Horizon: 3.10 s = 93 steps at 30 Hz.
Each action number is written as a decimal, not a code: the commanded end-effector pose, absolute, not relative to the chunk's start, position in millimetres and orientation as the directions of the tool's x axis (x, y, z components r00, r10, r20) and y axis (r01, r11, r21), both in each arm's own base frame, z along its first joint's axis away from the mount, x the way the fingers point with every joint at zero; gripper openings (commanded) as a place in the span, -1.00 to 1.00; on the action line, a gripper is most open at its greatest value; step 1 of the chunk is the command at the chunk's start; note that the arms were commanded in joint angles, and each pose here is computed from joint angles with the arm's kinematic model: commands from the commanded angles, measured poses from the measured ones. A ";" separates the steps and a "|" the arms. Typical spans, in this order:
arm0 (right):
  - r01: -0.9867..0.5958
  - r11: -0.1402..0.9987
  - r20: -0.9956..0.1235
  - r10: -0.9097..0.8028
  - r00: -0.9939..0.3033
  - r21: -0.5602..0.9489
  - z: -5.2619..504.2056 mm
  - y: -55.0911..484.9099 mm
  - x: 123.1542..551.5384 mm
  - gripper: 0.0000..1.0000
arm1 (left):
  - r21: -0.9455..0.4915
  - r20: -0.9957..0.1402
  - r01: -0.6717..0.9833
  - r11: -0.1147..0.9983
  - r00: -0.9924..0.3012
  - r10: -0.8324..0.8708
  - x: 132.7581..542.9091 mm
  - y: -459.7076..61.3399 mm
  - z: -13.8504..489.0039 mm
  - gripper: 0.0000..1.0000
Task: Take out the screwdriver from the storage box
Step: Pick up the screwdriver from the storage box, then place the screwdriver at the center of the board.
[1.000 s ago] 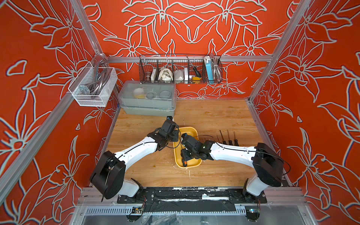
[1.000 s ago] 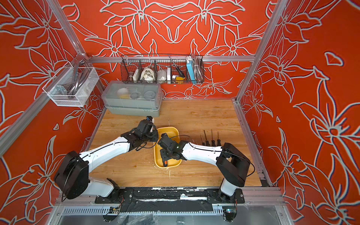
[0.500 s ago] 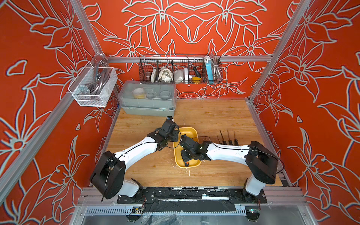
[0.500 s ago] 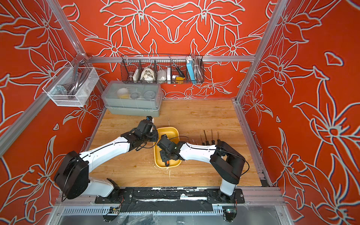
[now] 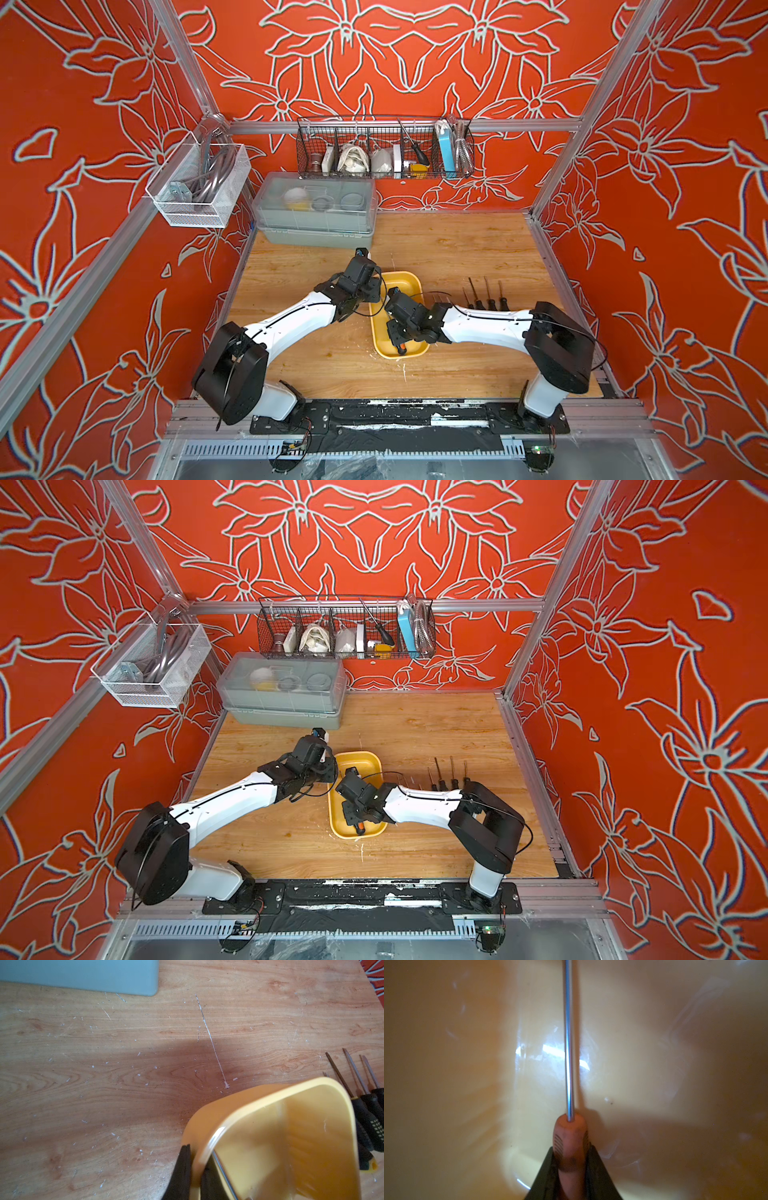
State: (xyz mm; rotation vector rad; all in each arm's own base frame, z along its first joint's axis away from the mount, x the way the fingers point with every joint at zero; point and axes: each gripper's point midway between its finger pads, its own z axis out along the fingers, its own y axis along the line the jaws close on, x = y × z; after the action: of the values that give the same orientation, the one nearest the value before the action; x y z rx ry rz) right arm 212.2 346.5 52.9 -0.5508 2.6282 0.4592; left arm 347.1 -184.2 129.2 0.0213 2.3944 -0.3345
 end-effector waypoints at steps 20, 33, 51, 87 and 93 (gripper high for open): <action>-0.440 0.832 -0.673 -0.114 -0.731 0.337 136.5 314.4 216.4 -1.00 | -0.279 -0.685 0.121 0.953 -0.721 -0.109 352.5 -192.1 148.2 -1.00; -0.365 0.885 -0.691 -0.071 -0.719 0.289 182.9 218.3 230.4 -1.00 | -0.276 -0.691 0.113 0.955 -0.713 -0.115 353.0 -189.9 146.2 -1.00; -0.198 0.960 -0.480 -0.080 -0.873 0.200 154.0 105.8 259.7 -1.00 | -0.270 -0.691 0.103 0.957 -0.713 -0.118 350.7 -186.6 140.3 -1.00; 0.166 0.986 -0.330 0.146 -0.933 -0.034 72.6 -64.6 344.0 -1.00 | -0.339 -0.670 0.108 0.935 -0.725 -0.159 348.8 -196.1 140.9 -1.00; 0.165 0.986 -0.309 0.151 -0.939 -0.022 63.8 -64.6 345.4 -1.00 | -0.330 -0.671 0.103 0.938 -0.724 -0.157 349.6 -194.7 141.6 -1.00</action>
State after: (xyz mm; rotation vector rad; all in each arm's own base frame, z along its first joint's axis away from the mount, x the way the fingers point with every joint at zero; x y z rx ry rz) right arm 334.2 -59.6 58.0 0.2399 2.8451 -0.0629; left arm 346.8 -192.1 131.0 -0.0274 2.3652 -0.4305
